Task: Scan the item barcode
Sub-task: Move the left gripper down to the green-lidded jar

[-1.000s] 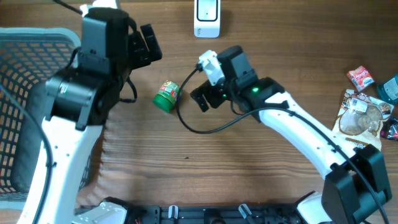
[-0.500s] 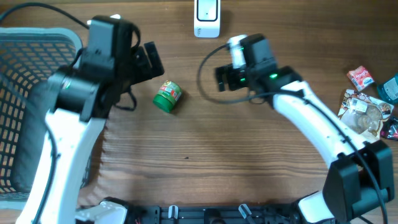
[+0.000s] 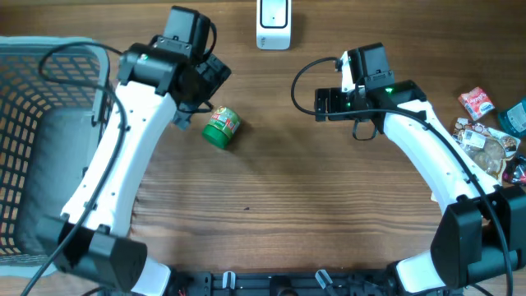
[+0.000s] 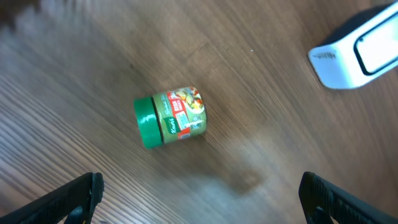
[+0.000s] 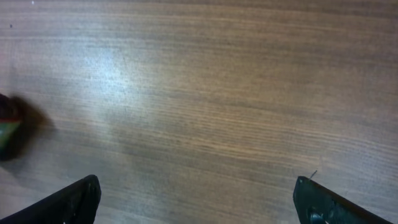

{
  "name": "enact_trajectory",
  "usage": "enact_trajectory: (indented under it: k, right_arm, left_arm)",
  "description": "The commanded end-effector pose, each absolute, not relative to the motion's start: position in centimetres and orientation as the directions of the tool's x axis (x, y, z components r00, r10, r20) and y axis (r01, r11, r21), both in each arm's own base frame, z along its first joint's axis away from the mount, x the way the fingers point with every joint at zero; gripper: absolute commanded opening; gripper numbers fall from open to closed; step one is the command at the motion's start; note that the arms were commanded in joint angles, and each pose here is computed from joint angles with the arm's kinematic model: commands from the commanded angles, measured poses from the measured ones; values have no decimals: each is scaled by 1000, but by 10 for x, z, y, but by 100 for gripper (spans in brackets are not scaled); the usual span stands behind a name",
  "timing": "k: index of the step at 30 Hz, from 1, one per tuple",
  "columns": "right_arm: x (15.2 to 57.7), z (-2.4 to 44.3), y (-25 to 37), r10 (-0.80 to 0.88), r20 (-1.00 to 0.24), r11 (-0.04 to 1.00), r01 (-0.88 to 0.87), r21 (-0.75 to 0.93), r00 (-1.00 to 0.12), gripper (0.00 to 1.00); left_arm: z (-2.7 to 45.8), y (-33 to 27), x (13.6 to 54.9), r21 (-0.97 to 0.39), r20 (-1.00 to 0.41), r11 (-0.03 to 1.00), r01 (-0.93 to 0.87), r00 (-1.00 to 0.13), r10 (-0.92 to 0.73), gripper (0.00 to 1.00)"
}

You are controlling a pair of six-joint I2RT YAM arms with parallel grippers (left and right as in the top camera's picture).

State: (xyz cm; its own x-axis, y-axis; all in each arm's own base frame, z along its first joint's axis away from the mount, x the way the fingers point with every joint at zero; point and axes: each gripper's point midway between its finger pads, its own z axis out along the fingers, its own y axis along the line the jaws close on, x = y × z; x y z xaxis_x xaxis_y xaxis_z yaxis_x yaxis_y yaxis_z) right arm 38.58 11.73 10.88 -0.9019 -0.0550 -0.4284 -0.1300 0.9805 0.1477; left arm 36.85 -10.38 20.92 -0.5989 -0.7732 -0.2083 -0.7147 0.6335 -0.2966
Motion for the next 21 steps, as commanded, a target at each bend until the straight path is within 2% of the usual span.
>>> enact_trajectory:
  k: [1, 4, 8, 21]
  right_arm:
    - [384, 114, 121, -58, -421, 977, -138, 161, -905, 100]
    - [379, 112, 119, -61, -399, 979, -134, 157, -915, 100]
    - [377, 111, 114, -50, -387, 981, -119, 156, -921, 100]
    - [376, 110, 111, -43, -379, 982, -109, 156, -924, 100]
  left_arm:
    - [187, -110, 372, -254, -164, 604, -756, -581, -797, 100]
    - [168, -108, 371, -172, -176, 703, -690, -680, -712, 100]
    - [135, -116, 358, -125, -50, 679, -724, -679, -733, 100]
    - [53, -114, 344, -156, 66, 637, -755, -652, -756, 100]
